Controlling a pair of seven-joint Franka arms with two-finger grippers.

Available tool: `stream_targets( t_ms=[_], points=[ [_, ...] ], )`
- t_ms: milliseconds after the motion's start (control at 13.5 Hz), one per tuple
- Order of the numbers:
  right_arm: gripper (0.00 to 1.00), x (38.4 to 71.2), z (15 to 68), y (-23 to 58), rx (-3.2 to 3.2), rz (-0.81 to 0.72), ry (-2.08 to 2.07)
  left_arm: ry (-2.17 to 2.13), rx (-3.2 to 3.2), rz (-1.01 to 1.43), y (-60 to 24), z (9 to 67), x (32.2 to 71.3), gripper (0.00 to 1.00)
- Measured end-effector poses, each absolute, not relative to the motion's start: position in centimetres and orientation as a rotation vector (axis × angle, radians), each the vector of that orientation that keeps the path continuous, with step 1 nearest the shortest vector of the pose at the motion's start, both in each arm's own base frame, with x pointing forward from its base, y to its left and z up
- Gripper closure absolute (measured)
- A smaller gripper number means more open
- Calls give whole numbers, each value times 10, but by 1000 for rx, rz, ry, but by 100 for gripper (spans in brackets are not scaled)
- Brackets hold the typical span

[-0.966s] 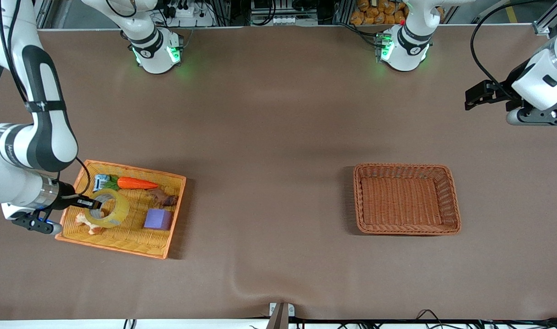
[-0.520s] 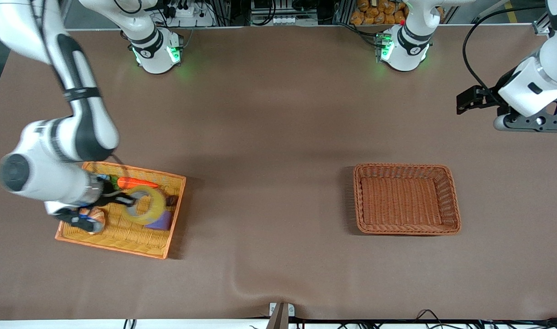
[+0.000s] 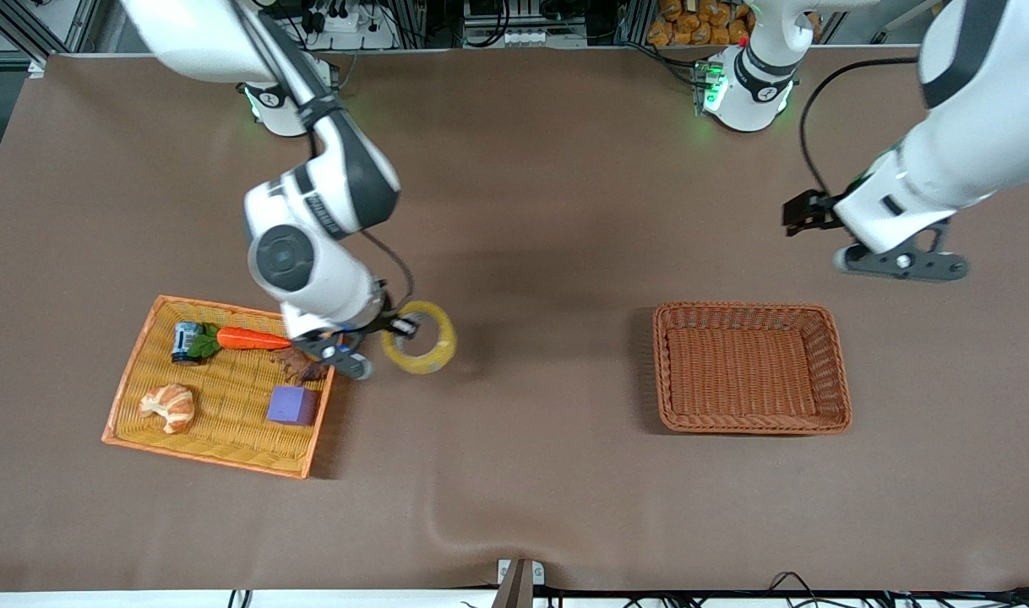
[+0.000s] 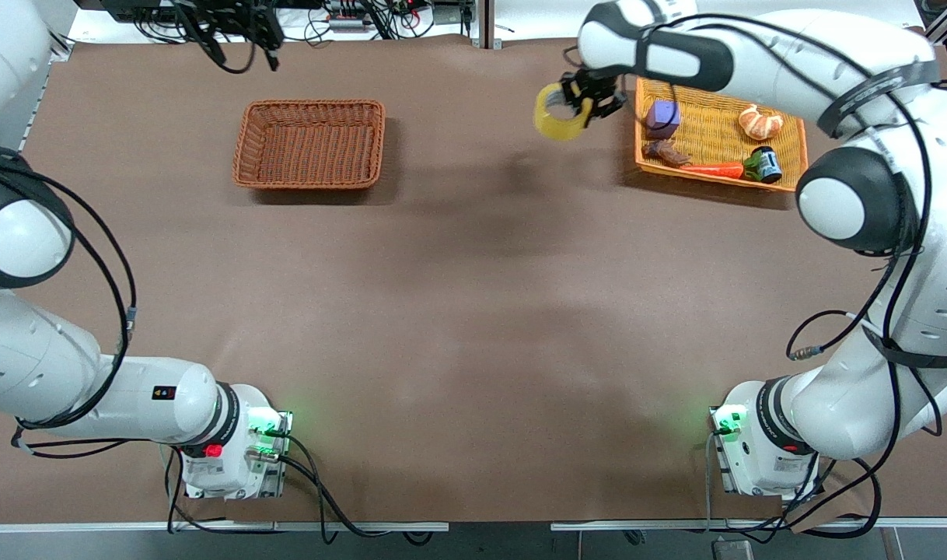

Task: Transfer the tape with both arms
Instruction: 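Grasp the tape roll with the right gripper and lift it out of the tray, then set the tape on the table while the left gripper reaches toward it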

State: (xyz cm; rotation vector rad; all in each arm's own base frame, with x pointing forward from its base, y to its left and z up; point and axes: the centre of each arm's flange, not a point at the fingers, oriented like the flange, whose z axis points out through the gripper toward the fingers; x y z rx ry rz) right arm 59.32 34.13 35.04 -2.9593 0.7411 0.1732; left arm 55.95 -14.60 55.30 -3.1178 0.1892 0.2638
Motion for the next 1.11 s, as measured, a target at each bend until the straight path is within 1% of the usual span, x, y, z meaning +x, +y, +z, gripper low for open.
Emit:
stream_targets(
  t_ms=[149, 297, 520, 669, 891, 1040, 1114],
  points=[
    [78, 570, 330, 392, -2928, 151, 818, 184, -3116, 277, -175, 541, 558, 0],
    [78, 550, 295, 432, -2901, 131, 874, 194, -3115, 277, -200, 531, 555, 0],
    [78, 528, 246, 470, -2869, 102, 918, 194, -3118, 248, -227, 506, 549, 0],
    [78, 524, 237, 474, -2872, 102, 926, 168, -3121, 232, -246, 482, 540, 0],
    [78, 527, 230, 469, -2882, 106, 941, 123, -3123, 223, -283, 448, 517, 0],
    [63, 527, 227, 468, -2883, 108, 948, 118, -3125, 217, -290, 429, 509, 0],
    [51, 529, 229, 468, -2878, 102, 952, 102, -3129, 207, -291, 419, 506, 0]
  ],
)
